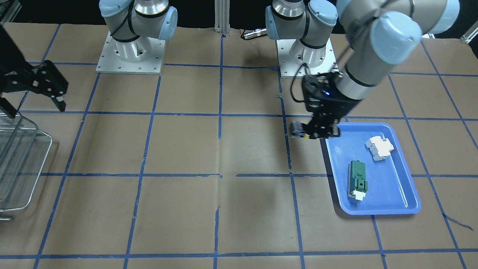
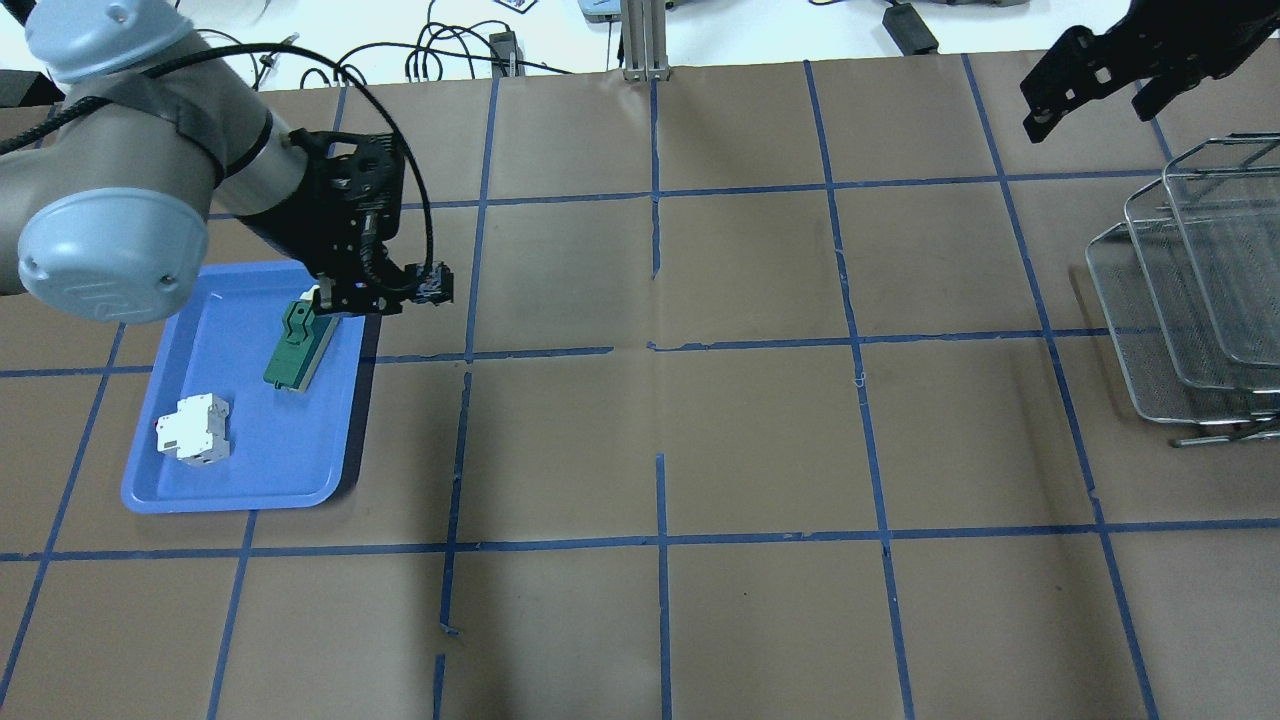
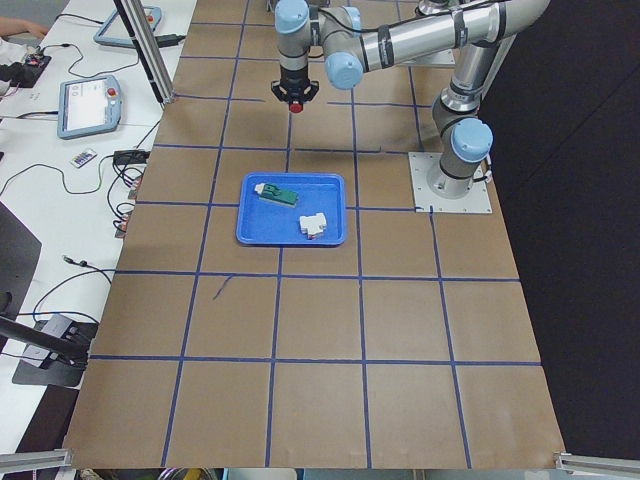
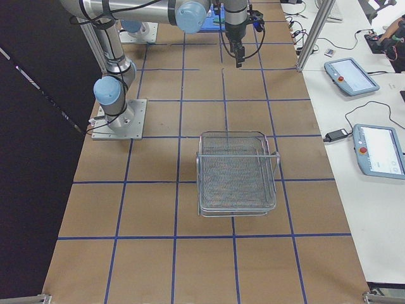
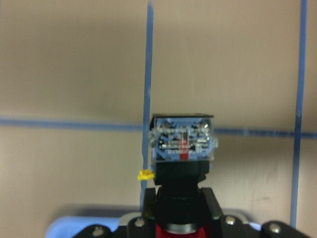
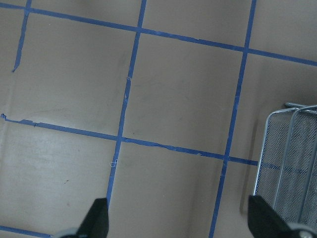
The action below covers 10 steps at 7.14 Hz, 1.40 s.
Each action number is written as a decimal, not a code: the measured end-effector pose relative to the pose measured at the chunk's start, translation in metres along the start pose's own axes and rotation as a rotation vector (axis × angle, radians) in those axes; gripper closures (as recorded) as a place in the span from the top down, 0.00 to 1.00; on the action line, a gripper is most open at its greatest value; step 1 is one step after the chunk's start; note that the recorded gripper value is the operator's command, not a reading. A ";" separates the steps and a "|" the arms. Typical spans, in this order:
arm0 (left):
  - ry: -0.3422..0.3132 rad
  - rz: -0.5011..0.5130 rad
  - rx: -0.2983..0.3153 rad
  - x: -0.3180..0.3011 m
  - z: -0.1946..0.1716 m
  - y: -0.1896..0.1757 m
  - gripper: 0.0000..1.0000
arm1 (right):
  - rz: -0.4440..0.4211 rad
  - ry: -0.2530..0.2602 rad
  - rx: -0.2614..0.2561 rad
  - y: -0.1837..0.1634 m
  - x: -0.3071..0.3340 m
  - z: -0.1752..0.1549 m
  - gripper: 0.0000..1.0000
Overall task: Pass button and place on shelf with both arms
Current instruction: 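Lift the push button with the left gripper while the right gripper approaches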
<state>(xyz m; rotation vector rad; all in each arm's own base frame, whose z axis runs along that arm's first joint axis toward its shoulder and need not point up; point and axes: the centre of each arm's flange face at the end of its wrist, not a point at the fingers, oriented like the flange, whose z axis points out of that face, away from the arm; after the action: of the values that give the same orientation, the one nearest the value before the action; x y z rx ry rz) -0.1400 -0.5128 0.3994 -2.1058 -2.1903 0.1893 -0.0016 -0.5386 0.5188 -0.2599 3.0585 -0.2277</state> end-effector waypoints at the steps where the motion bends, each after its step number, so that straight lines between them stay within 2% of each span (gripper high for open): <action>1: -0.011 -0.025 0.018 0.007 -0.009 -0.047 0.00 | 0.051 -0.098 -0.011 0.008 0.023 0.005 1.00; 3: -0.014 -0.093 0.034 0.019 -0.024 -0.111 0.00 | 0.190 -0.369 -0.052 0.025 0.047 0.020 1.00; 5: 0.001 -0.157 0.037 0.026 -0.037 -0.150 0.00 | 0.344 -0.704 -0.077 0.037 0.037 0.046 1.00; 6: 0.011 -0.169 0.043 0.028 -0.042 -0.165 0.00 | 0.404 -0.828 -0.083 0.043 0.028 0.062 1.00; 7: 0.024 -0.175 0.049 0.032 -0.041 -0.178 0.00 | 0.445 -0.912 -0.080 0.047 0.019 0.075 1.00; 8: 0.031 -0.172 0.046 0.039 -0.040 -0.189 0.00 | 0.464 -0.970 -0.071 0.050 0.011 0.084 1.00; 10: 0.040 -0.163 0.031 0.047 -0.041 -0.197 0.00 | 0.419 -1.015 -0.053 0.053 -0.003 0.097 1.00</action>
<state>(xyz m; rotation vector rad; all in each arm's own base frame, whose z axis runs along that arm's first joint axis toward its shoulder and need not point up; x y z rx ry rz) -0.3300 -0.4723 0.4699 -1.8866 -2.3065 0.1658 -0.0003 -0.5008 0.4148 0.2146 2.0398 0.0212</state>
